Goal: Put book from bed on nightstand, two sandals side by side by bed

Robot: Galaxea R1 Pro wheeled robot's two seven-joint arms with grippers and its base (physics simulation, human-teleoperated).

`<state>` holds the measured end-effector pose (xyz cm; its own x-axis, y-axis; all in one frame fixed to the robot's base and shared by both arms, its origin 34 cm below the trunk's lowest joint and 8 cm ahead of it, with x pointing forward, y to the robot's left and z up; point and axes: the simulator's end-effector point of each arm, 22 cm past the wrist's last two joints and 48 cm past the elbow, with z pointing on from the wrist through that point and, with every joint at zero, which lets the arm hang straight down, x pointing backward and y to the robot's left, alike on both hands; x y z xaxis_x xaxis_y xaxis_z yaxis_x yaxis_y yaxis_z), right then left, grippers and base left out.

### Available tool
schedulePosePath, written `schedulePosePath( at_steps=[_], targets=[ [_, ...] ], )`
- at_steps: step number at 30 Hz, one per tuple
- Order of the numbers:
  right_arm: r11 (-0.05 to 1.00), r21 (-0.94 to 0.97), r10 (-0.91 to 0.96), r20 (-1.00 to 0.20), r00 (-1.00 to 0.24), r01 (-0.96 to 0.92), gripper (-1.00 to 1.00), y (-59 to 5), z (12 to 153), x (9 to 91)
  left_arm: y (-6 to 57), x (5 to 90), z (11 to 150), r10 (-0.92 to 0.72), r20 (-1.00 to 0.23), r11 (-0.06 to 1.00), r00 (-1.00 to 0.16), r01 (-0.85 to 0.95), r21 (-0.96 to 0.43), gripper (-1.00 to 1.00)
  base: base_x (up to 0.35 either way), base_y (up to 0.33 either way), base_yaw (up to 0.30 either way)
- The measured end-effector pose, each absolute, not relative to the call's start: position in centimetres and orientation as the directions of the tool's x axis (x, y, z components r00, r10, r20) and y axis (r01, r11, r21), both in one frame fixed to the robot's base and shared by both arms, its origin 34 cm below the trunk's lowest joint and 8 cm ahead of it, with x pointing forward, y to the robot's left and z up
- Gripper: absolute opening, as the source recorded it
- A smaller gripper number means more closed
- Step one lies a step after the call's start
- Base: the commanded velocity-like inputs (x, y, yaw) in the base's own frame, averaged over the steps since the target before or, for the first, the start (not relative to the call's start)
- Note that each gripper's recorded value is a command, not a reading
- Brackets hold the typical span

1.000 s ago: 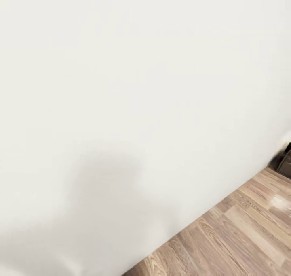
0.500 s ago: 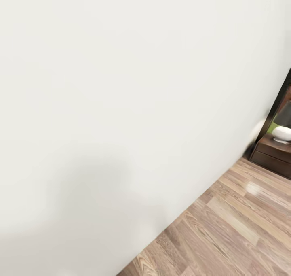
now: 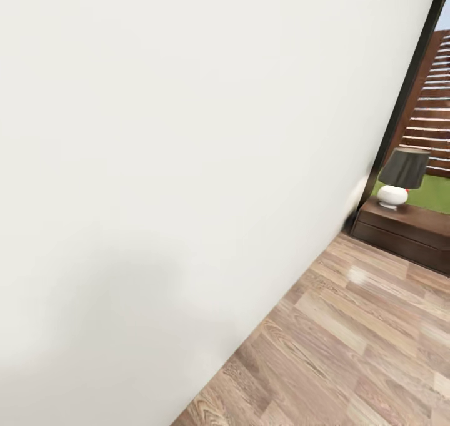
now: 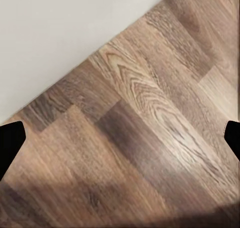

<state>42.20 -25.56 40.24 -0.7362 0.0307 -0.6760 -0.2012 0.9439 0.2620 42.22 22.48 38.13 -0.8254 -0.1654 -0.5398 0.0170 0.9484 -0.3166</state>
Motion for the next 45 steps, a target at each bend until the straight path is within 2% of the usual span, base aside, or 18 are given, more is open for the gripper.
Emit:
schedulePosePath(
  at_steps=[45],
  targets=[
    [0.944,0.262,0.031,-0.676,-0.737,-0.201,1.0,-25.56,40.23,42.18,22.51,42.2,38.12,-0.165,-0.54,0.949,-0.826,0.017,-0.316,1.0,0.0,0.0,-0.284]
  ],
)
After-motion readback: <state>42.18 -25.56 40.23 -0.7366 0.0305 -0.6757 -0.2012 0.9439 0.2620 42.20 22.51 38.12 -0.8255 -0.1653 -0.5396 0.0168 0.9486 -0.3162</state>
